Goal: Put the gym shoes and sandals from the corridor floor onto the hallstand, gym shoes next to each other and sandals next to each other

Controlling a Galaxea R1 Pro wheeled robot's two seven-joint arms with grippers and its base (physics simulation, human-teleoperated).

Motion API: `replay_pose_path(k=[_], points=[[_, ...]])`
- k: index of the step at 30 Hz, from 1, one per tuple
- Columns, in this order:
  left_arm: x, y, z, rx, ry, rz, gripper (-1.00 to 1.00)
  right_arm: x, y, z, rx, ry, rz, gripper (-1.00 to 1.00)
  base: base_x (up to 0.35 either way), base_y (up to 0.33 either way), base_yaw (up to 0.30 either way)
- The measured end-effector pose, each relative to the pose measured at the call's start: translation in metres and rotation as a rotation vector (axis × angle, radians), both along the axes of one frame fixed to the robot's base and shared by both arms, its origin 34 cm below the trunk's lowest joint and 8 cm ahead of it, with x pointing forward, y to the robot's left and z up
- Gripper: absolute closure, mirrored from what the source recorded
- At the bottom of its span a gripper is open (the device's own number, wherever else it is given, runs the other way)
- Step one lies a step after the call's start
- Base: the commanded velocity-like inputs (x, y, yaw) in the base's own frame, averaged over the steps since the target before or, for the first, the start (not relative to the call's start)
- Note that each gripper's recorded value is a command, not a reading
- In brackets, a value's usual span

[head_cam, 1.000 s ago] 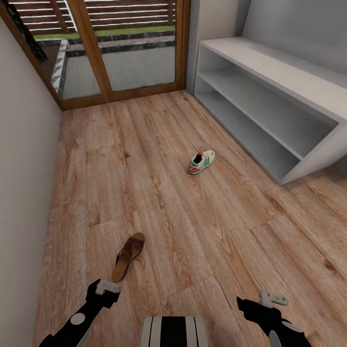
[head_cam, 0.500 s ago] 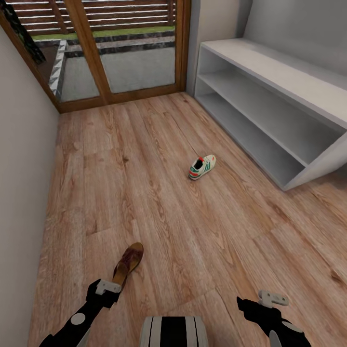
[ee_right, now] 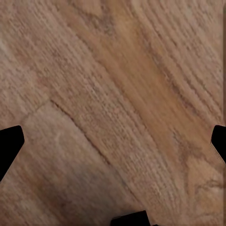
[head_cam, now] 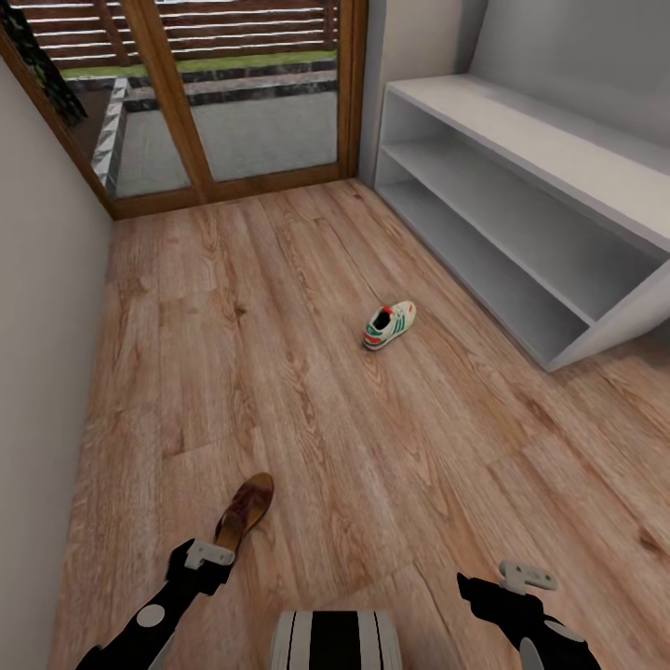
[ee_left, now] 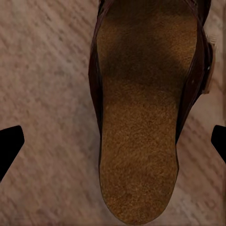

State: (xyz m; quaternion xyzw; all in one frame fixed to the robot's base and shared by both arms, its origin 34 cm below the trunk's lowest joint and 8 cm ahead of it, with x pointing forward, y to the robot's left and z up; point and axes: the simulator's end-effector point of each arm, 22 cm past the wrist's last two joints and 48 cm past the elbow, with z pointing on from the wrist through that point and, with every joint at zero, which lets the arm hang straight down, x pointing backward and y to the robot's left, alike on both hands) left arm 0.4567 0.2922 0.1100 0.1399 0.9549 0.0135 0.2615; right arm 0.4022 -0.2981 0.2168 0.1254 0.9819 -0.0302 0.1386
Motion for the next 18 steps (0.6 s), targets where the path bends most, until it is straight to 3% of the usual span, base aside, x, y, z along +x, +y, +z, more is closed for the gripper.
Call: replay_pose_path(k=[18], points=[[-0.0089, -0.0001, -0.0087, -0.001, 0.023, 0.0, -1.0, -0.0062, -0.0001, -0.0075, 0.0, 0.022, 0.0, -1.0, 0.01, -0.008, 0.0]])
